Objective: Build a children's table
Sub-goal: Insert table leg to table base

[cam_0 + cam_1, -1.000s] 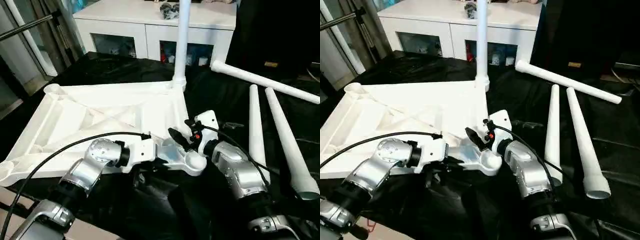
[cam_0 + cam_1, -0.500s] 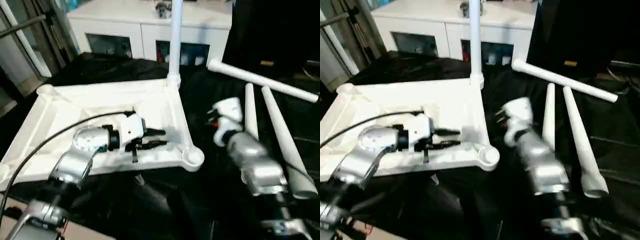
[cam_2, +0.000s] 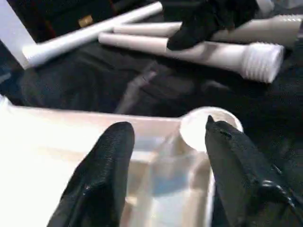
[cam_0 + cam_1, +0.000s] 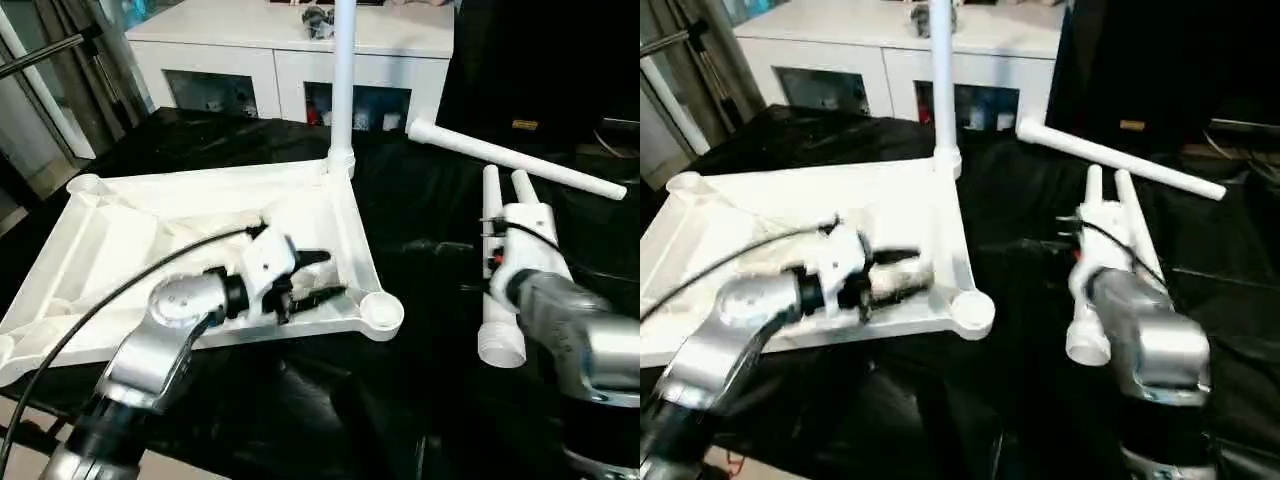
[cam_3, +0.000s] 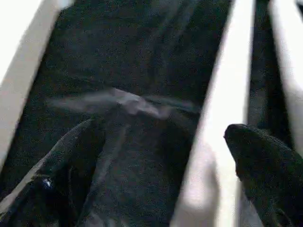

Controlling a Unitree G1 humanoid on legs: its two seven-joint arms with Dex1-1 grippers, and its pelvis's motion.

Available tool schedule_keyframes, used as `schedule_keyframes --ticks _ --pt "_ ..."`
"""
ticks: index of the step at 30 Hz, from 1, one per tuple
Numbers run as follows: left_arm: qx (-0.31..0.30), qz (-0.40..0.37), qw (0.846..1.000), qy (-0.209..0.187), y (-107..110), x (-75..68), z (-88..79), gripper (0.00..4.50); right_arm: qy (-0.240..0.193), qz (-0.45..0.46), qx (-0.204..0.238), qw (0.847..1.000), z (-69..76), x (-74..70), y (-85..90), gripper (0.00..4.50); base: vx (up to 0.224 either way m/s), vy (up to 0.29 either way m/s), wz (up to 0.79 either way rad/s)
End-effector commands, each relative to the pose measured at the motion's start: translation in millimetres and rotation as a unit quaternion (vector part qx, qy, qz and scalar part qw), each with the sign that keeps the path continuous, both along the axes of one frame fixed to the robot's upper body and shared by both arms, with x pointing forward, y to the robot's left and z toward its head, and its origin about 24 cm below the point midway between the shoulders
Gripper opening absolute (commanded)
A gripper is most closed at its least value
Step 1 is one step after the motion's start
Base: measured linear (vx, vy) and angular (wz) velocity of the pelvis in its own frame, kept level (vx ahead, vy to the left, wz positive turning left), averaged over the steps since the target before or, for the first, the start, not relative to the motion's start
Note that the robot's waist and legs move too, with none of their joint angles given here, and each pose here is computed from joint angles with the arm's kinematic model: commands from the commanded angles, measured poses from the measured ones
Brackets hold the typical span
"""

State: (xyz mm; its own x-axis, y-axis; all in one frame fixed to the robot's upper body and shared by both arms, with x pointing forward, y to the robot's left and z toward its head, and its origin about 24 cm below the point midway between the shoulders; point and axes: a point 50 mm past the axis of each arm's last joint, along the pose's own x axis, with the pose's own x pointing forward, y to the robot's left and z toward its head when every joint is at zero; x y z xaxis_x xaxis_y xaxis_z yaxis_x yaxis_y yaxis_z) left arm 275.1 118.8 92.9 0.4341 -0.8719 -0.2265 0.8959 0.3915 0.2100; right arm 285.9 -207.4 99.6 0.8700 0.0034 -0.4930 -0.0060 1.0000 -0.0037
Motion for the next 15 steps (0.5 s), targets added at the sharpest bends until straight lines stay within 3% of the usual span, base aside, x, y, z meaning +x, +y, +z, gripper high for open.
schedule_keyframes --ticks 1,5,7,15 --pt "0.003 -0.015 1.000 0.002 -2.2 -5.1 4.7 3.10 0.009 -0.014 0.002 1.000 2.9 -4.4 -2.1 4.50 0.000 0.000 0.00" --pt "0.017 -0.015 1.000 0.014 -0.9 -9.8 3.7 3.38 0.043 -0.025 0.009 0.999 -0.9 -11.0 -5.7 4.50 0.000 0.000 0.00" --pt "0.019 -0.014 1.000 0.017 0.2 -11.7 5.1 3.51 0.089 -0.026 0.031 0.995 -6.0 -16.1 -4.8 4.50 0.000 0.000 0.00" --pt "0.034 -0.012 0.999 0.020 2.6 -13.9 5.7 4.22 0.166 -0.028 0.027 0.985 -15.3 -24.5 -6.8 4.50 0.000 0.000 0.00"
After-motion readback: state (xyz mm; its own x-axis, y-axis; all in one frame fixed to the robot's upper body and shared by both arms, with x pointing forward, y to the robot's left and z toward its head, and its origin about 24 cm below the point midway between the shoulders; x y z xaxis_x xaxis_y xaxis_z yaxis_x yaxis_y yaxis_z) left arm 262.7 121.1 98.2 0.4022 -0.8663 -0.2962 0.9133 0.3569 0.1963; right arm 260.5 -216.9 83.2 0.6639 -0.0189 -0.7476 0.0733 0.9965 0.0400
